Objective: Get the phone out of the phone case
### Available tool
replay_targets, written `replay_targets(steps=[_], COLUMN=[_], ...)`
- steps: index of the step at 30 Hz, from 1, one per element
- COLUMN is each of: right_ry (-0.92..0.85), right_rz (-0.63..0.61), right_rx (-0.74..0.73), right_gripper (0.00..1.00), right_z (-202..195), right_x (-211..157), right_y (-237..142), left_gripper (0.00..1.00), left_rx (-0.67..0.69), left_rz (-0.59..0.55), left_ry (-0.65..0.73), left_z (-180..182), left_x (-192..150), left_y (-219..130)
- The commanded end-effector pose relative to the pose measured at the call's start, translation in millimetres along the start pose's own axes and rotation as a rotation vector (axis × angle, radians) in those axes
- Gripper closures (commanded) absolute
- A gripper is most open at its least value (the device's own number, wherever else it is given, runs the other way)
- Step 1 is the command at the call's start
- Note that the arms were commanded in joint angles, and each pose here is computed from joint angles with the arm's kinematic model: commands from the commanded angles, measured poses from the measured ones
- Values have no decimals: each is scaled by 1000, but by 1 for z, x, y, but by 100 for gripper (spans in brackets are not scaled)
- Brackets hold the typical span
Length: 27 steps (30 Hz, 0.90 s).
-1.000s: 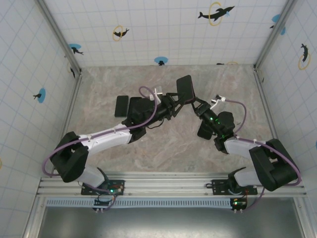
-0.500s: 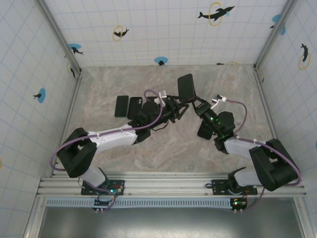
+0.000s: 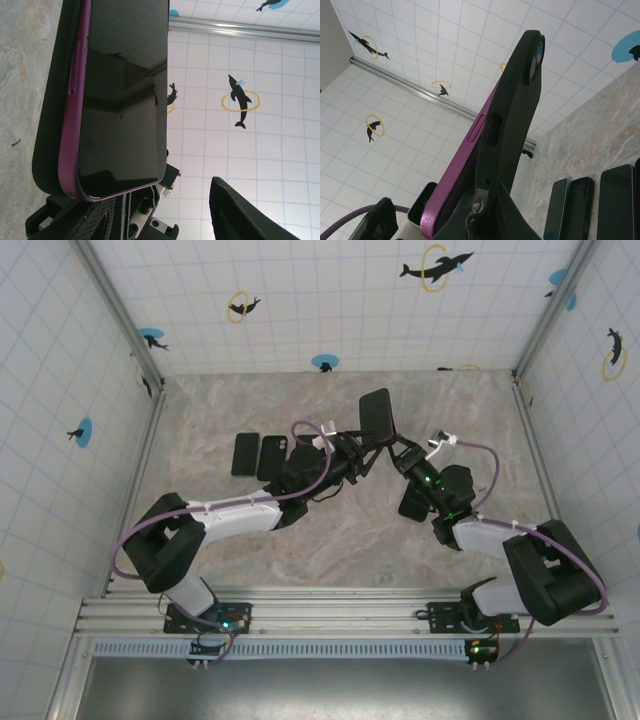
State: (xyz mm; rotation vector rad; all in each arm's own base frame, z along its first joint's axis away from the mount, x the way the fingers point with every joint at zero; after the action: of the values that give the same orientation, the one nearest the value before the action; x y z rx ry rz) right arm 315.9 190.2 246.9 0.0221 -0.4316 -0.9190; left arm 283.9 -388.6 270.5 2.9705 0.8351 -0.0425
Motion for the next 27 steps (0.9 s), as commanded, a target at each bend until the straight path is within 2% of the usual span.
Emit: replay_targets(steps=[1,11,16,19,20,23,27], right_ry=[-39,-38,-29,-29,-29,-28,-36], right_rz=[-66,-80,-74,-67,-66,-67,-61], right_rx=[196,215,199,193,190,184,166], right_gripper=[100,99,99,99,99,99,99], right_z=[49,48,42,41,41,39,36], right_x=[13,10,5,2,1,1,0], right_y=[-1,-12,-14,-13,-13,-13,-12], left_gripper=[48,52,56,63,66,78,87], left_rx=[-42,-54,-90,-89,-123,-135,-148], left_rz=[-36,-178,-168,-139,-130,-121,-112], left_ry=[-19,-11,-2,-6,-3,-1,5], left_z=[-8,-16,-30,-26,-40,-44,-48], left_x=[9,33,34,30,29,28,26], left_y=[4,-2,6,11,15,16,16])
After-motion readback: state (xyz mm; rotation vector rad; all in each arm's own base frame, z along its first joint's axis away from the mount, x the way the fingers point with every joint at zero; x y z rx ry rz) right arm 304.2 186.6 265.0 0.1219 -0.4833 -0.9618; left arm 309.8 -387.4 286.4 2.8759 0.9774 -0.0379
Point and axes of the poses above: each hand's point on the last joint's axis, 136 mm out from that joint toward the fingers, its own y axis out along the fingers, its own z axis along the line the jaws close on, x = y × z, the point moved 2 cm from there along -y, back along the fingers, and after that the axes turned 3 degrees about y, right-handed, at the moved point
